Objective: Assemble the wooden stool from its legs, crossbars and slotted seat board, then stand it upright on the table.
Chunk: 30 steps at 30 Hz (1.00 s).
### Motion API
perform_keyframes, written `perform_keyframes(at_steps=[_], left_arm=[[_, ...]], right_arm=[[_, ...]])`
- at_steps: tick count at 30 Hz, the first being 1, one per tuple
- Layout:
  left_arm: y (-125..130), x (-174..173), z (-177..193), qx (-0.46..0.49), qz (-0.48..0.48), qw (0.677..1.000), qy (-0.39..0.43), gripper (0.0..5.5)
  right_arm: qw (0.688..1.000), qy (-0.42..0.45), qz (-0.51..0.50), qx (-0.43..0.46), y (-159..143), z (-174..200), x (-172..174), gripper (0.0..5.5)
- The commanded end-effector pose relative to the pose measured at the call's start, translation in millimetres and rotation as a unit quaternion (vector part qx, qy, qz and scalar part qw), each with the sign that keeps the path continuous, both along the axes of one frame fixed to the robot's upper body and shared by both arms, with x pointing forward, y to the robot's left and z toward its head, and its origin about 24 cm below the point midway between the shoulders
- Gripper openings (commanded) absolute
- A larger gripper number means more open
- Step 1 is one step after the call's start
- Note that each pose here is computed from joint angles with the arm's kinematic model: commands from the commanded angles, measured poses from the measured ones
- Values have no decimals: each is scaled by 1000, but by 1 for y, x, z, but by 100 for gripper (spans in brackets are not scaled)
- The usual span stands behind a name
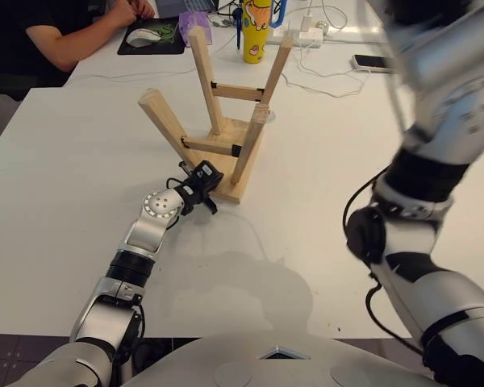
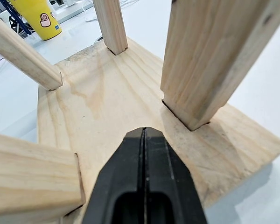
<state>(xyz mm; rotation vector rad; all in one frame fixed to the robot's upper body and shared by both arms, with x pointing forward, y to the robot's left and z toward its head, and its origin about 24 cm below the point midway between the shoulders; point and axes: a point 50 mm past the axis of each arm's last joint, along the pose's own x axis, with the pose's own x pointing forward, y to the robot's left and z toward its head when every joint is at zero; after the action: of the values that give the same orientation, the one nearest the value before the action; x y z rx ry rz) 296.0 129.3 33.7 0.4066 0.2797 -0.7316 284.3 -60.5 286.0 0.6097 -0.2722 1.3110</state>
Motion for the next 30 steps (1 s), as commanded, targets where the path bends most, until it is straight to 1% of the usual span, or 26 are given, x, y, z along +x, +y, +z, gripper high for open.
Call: perform_keyframes(at_steps=[1, 2, 3, 5, 6, 7, 10, 13, 15, 17, 18, 19, 20, 21, 22, 23, 24, 25, 26, 27, 28, 29, 30], left_arm=[[24, -30, -57, 73, 29, 985, 152, 0], [24, -29, -56, 73, 29, 985, 151, 0], [26, -29, -56, 73, 32, 985, 151, 0], [28, -30, -57, 72, 42, 985, 154, 0], [29, -30, -58, 73, 44, 984, 157, 0], [29, -30, -59, 74, 45, 983, 160, 0], [29, -31, -62, 77, 45, 982, 166, 0], [32, -32, -64, 80, 47, 981, 172, 0], [35, -33, -65, 79, 52, 980, 174, 0], [37, -35, -66, 79, 57, 980, 176, 0], [38, -35, -66, 79, 57, 979, 177, 0], [38, -36, -66, 79, 57, 979, 177, 0], [38, -36, -66, 79, 56, 979, 177, 0], [37, -35, -65, 79, 53, 980, 177, 0], [36, -35, -64, 79, 51, 980, 176, 0], [35, -34, -63, 78, 49, 980, 174, 0], [33, -31, -61, 77, 45, 981, 172, 0], [32, -29, -59, 78, 40, 982, 170, 0], [31, -26, -57, 79, 36, 982, 168, 0], [32, -25, -56, 79, 36, 982, 166, 0], [34, -26, -56, 78, 40, 982, 165, 0], [36, -27, -56, 77, 45, 982, 165, 0], [37, -27, -56, 76, 49, 982, 166, 0]], right_arm=[[895, 214, -113, -376, 1, -214, -4, 2], [907, 209, -114, -347, 1, -204, -1, 2], [925, 181, -124, -309, 1, -183, 7, 2], [969, 113, -119, -182, 4, -121, 18, 2], [986, 76, -103, -108, 1, -86, 19, 2], [994, 42, -88, -46, -3, -58, 16, 2], [996, -28, -32, 79, -21, 7, 2, 2], [978, -86, 32, 187, -48, 65, -20, 2], [968, -112, 41, 219, -64, 87, -28, 2], [967, -113, 39, 224, -67, 92, -28, 2], [975, -94, 23, 202, -60, 81, -22, 2], [985, -60, 0, 161, -48, 62, -12, 2], [995, -6, -44, 84, -30, 28, 4, 2], [990, 88, -101, -40, -8, -33, 24, 2], [957, 165, -134, -199, 8, -110, 30, 2], [913, 188, -140, -334, 11, -171, 19, 2], [876, 224, -111, -412, 6, -225, -2, 2], [847, 226, -104, -470, -6, -255, -18, 2], [828, 222, -100, -506, -18, -269, -28, 2], [830, 223, -104, -500, -26, -267, -27, 2], [839, 197, -132, -490, -34, -254, -14, 2], [856, 168, -153, -463, -36, -234, 0, 2], [883, 131, -191, -407, -38, -204, 19, 2]])
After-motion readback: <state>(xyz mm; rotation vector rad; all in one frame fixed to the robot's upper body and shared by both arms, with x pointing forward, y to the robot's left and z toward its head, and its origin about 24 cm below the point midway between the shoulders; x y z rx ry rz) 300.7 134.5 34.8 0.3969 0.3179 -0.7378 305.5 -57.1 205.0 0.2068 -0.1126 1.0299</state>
